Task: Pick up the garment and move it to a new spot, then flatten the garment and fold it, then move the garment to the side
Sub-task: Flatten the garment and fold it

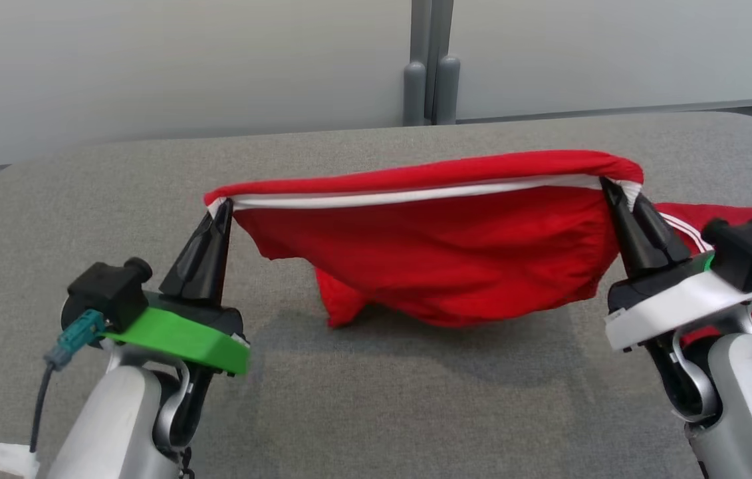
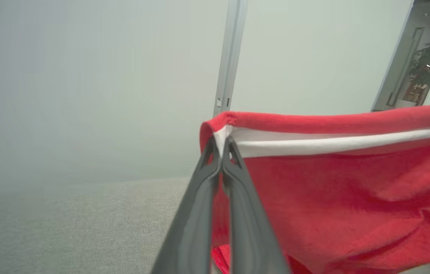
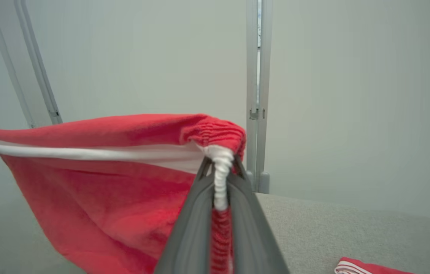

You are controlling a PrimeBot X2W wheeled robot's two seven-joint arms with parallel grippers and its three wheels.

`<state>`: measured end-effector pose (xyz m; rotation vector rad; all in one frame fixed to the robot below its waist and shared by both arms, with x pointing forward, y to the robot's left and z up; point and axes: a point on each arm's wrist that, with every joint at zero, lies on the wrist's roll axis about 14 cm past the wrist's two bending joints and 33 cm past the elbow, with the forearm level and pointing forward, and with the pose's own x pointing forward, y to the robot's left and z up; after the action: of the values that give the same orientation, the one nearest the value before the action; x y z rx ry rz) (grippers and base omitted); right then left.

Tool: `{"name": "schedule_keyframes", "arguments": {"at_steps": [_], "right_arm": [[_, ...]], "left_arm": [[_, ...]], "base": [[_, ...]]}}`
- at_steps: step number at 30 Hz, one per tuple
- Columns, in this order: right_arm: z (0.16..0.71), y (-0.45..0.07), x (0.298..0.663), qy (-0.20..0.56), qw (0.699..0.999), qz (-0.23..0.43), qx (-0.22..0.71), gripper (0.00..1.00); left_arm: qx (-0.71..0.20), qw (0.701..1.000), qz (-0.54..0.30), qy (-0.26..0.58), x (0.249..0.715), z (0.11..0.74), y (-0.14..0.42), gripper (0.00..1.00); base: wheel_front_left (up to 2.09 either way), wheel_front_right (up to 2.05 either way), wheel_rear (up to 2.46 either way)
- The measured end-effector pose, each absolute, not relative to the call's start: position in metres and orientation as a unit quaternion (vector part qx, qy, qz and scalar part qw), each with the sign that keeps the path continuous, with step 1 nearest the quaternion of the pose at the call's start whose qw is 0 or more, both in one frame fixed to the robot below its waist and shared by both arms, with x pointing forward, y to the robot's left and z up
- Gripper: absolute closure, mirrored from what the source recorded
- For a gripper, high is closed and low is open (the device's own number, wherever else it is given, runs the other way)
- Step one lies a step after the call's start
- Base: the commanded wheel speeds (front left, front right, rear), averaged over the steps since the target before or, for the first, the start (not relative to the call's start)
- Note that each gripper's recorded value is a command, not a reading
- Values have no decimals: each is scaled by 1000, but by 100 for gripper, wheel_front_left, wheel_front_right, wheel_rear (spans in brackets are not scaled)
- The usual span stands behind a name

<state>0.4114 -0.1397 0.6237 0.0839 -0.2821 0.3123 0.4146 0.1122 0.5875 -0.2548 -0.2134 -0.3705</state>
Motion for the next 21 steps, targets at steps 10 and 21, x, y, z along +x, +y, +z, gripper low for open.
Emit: {"name": "schedule_keyframes", "arguments": {"at_steps": [10, 21], "right_arm": [[705, -144, 381, -236, 959, 158, 5, 100], [717, -105, 432, -205, 953, 221, -18, 100]], "left_arm": [[-97, 943, -227, -221, 388, 707, 112, 100], [-77, 956, -221, -179, 445, 723, 122, 100]], "base": [[0, 0, 0], [0, 0, 0]]}}
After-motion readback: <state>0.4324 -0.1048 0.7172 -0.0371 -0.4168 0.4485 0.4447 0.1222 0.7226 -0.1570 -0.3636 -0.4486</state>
